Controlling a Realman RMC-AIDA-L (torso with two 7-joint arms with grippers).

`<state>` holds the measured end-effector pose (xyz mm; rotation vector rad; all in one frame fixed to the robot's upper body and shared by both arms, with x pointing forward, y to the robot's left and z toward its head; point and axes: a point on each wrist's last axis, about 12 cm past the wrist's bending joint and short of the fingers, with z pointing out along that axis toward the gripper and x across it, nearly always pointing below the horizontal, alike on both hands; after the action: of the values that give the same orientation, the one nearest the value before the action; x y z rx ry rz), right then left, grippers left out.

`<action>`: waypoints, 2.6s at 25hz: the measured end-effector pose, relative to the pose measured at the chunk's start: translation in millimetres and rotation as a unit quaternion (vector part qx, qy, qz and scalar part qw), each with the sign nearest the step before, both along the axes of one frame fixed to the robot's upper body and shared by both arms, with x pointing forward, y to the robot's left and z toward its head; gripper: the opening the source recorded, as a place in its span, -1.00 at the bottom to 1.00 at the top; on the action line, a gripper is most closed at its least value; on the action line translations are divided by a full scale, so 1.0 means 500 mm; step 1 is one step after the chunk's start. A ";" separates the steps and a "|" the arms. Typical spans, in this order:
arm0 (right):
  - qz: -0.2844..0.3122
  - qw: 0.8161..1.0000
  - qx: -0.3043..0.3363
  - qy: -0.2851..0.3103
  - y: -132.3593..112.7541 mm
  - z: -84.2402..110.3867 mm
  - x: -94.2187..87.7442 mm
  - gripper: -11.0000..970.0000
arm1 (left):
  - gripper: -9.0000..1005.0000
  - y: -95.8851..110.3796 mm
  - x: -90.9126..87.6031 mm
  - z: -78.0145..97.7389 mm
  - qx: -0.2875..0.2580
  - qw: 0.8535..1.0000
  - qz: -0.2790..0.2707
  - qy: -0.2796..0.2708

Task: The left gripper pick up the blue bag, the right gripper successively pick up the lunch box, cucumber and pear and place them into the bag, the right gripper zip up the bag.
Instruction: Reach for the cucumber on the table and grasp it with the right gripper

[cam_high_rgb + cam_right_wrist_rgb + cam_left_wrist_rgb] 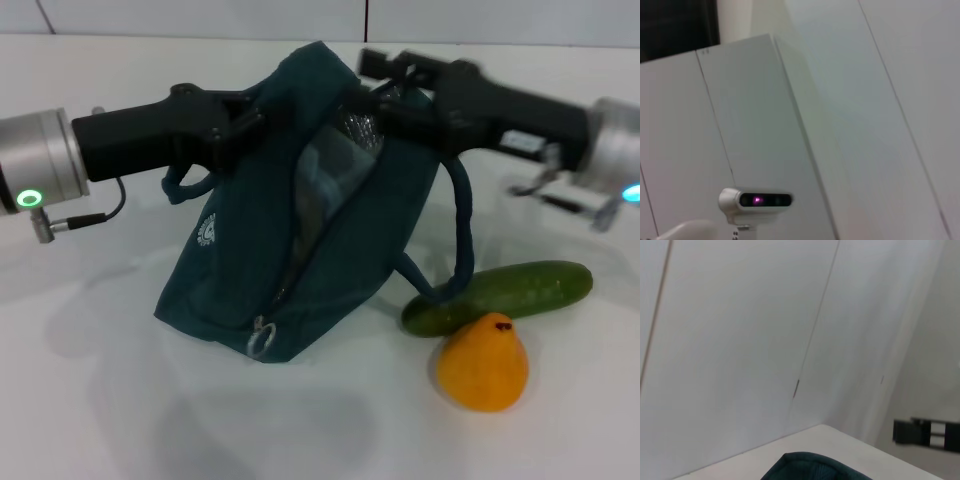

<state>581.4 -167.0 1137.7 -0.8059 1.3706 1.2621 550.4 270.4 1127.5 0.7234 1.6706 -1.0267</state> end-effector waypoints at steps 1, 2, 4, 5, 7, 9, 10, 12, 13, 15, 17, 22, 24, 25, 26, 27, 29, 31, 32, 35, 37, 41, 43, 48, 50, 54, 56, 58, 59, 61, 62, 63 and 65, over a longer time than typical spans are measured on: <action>0.000 1.000 0.000 0.000 0.000 0.000 0.000 -0.16 | -0.90 0.003 -0.002 -0.002 -0.001 1.000 0.003 0.000; -0.001 1.000 -0.006 -0.008 -0.017 0.009 0.003 -0.08 | -0.90 0.005 -0.004 -0.003 -0.002 1.000 0.005 -0.002; -0.036 0.999 -0.013 -0.039 -0.078 0.028 0.005 0.14 | -0.90 0.007 -0.008 -0.010 -0.008 1.000 0.009 -0.007; -0.057 0.997 -0.009 -0.050 -0.100 0.032 0.002 0.24 | -0.90 0.007 -0.010 -0.016 -0.012 1.000 0.011 -0.010; -0.088 0.994 -0.007 -0.067 -0.132 0.034 -0.007 0.37 | -0.90 0.006 -0.014 -0.025 -0.015 1.000 0.012 -0.022; -0.117 0.989 -0.014 -0.095 -0.161 0.037 -0.021 0.40 | -0.90 0.006 -0.017 -0.032 -0.016 0.999 0.014 -0.032; -0.126 0.986 -0.019 -0.104 -0.170 0.037 -0.026 0.42 | -0.90 0.005 -0.020 -0.038 -0.019 0.999 0.016 -0.038; -0.135 0.983 -0.027 -0.122 -0.181 0.040 -0.034 0.46 | -0.90 0.005 -0.024 -0.046 -0.025 0.998 0.023 -0.051; -0.143 0.980 -0.030 -0.134 -0.191 0.045 -0.037 0.46 | -0.90 0.005 -0.026 -0.050 -0.027 0.998 0.025 -0.056; -0.147 0.977 -0.039 -0.152 -0.202 0.054 -0.038 0.46 | -0.90 0.005 -0.027 -0.055 -0.029 0.997 0.030 -0.061; -0.134 0.975 -0.063 -0.167 -0.207 0.062 -0.033 0.46 | -0.90 0.006 -0.026 -0.059 -0.030 0.997 0.036 -0.063; -0.113 0.968 -0.115 -0.191 -0.227 0.098 -0.005 0.40 | -0.90 0.006 -0.027 -0.067 -0.048 0.995 0.055 -0.071; -0.115 0.964 -0.124 -0.205 -0.236 0.122 0.007 0.37 | -0.90 0.005 -0.029 -0.071 -0.055 0.994 0.062 -0.075; -0.116 0.962 -0.129 -0.211 -0.237 0.131 0.014 0.35 | -0.90 0.004 -0.030 -0.074 -0.059 0.993 0.066 -0.079; -0.122 0.960 -0.133 -0.213 -0.237 0.136 0.022 0.31 | -0.90 0.002 -0.032 -0.079 -0.063 0.992 0.071 -0.082; -0.126 0.959 -0.136 -0.214 -0.236 0.137 0.028 0.27 | -0.90 0.000 -0.034 -0.084 -0.065 0.991 0.075 -0.086; -0.139 0.956 -0.149 -0.211 -0.234 0.132 0.037 0.19 | -0.90 -0.007 -0.038 -0.097 -0.067 0.990 0.081 -0.095; -0.142 0.955 -0.165 -0.200 -0.225 0.127 0.046 0.12 | -0.91 -0.013 -0.043 -0.108 -0.067 0.989 0.086 -0.099; -0.137 0.957 -0.170 -0.189 -0.221 0.127 0.049 0.13 | -0.91 -0.014 -0.046 -0.112 -0.068 0.989 0.088 -0.099; -0.119 0.967 -0.170 -0.150 -0.209 0.134 0.055 0.17 | -0.90 -0.015 -0.053 -0.117 -0.075 0.988 0.092 -0.097; -0.114 0.971 -0.174 -0.119 -0.206 0.133 0.059 0.20 | -0.90 -0.015 -0.057 -0.120 -0.082 0.987 0.100 -0.099; -0.114 0.971 -0.204 -0.054 -0.197 0.124 0.067 0.52 | -0.90 -0.014 -0.065 -0.131 -0.094 0.979 0.135 -0.118; -0.110 0.968 -0.221 -0.035 -0.188 0.117 0.066 0.62 | -0.90 -0.016 -0.070 -0.140 -0.090 0.977 0.148 -0.126; -0.101 0.959 -0.262 -0.038 -0.166 0.095 0.043 0.71 | -0.90 -0.014 -0.088 -0.154 -0.071 0.974 0.155 -0.150; -0.097 0.953 -0.283 -0.040 -0.158 0.096 0.038 0.74 | -0.91 -0.012 -0.091 -0.155 -0.070 0.973 0.157 -0.152; -0.069 0.946 -0.315 -0.034 -0.149 0.111 0.037 0.79 | -0.91 -0.006 -0.096 -0.158 -0.064 0.970 0.170 -0.162; -0.047 0.940 -0.336 -0.015 -0.152 0.119 0.039 0.78 | -0.91 -0.006 -0.097 -0.159 -0.063 0.970 0.169 -0.163; -0.022 0.935 -0.355 -0.001 -0.154 0.121 0.033 0.78 | -0.90 -0.007 -0.098 -0.160 -0.061 0.971 0.166 -0.162; -0.010 0.931 -0.364 0.003 -0.156 0.121 0.028 0.78 | -0.90 -0.007 -0.099 -0.160 -0.059 0.971 0.165 -0.163; 0.006 0.923 -0.385 0.007 -0.159 0.120 0.020 0.78 | -0.90 -0.009 -0.100 -0.161 -0.057 0.972 0.161 -0.164; 0.009 0.918 -0.397 0.008 -0.161 0.119 0.017 0.78 | -0.90 -0.010 -0.100 -0.161 -0.057 0.972 0.160 -0.164; 0.010 0.912 -0.411 0.012 -0.166 0.116 0.014 0.78 | -0.90 -0.011 -0.100 -0.161 -0.057 0.972 0.159 -0.164; 0.009 0.902 -0.432 0.019 -0.172 0.108 0.012 0.78 | -0.90 -0.015 -0.097 -0.160 -0.061 0.972 0.159 -0.164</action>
<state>587.7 -253.0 1191.8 -1.3896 1.9818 0.6313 502.1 262.8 1047.7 0.4927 1.3675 -0.7301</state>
